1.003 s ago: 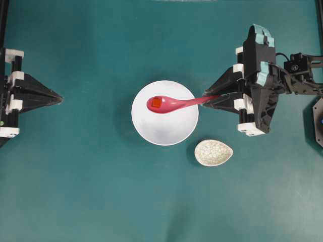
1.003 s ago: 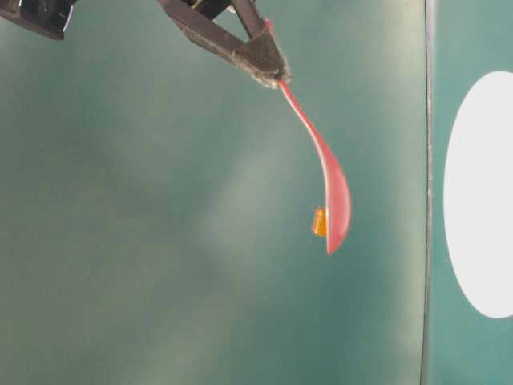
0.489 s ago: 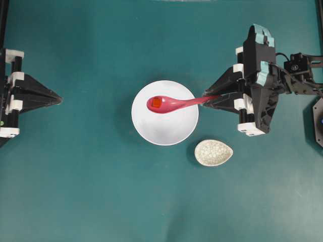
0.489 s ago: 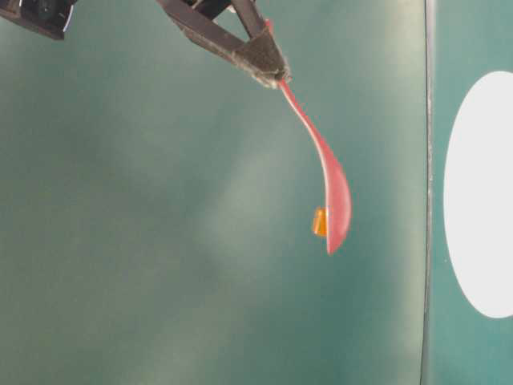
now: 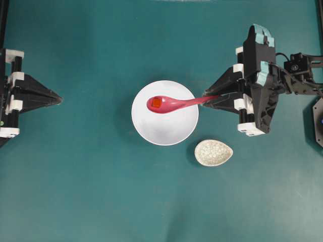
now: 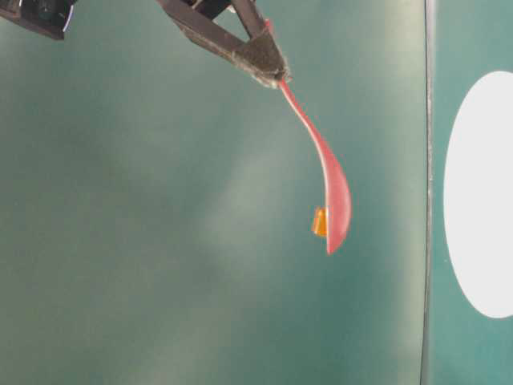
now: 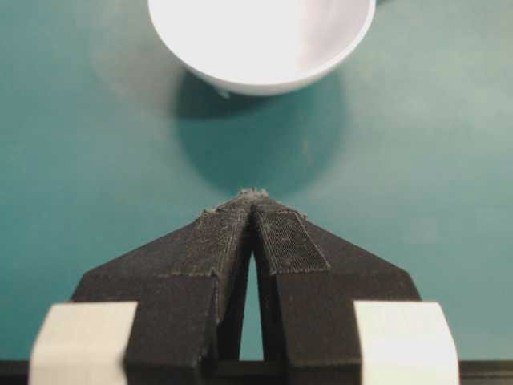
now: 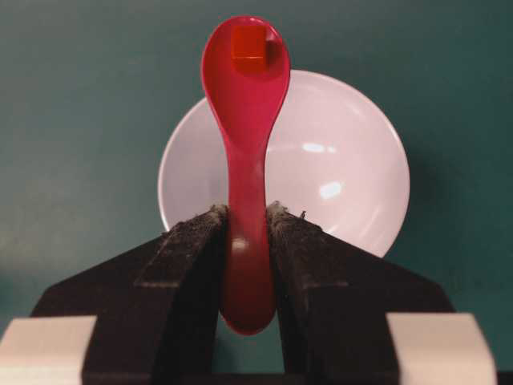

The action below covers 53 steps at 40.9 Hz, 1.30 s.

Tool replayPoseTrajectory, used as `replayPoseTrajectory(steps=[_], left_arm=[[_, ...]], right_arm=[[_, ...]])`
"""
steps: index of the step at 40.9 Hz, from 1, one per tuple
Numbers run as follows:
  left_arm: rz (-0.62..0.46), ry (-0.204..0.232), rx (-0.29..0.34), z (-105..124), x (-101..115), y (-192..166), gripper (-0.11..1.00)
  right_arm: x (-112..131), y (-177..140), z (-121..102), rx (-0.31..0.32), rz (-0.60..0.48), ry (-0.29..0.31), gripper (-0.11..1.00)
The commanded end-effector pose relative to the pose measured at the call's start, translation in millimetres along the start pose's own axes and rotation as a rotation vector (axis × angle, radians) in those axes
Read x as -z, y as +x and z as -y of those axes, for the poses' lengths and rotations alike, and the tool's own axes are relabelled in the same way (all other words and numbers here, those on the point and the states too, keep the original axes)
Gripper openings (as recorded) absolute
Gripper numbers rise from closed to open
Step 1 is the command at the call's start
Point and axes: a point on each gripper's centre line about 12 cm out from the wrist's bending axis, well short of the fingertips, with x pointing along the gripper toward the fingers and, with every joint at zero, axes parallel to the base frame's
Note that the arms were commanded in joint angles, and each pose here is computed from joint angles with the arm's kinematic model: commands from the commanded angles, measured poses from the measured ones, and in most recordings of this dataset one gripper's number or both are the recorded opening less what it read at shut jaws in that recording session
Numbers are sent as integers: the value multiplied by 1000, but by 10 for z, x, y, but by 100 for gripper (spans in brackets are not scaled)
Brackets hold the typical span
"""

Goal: Grip the spoon and scoop the red block from the bowl with right arm.
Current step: 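Hold the loaded spoon steady above the white bowl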

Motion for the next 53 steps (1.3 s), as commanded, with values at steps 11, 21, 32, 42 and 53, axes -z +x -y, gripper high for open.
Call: replayPoseTrajectory(steps=[11,21,32,42,53], left_arm=[[17,1,-2,-6,-77,1,-1],[15,2,-2,-6,-71,2,-1],[12,2,-2,-5,-58,4,-1],[6,2,-2,-5,-46,14,-1],[11,1,-2,-5,-56,13,-1]], right_arm=[[-185,-77,-20,-3,61,-3,25],[-228,-123,-14,-2,77,-2,25],[-227,-132,0,2,77,0,25],[-231,-136,4,3,79,-1,25],[-233,-137,5,3,80,0,25]])
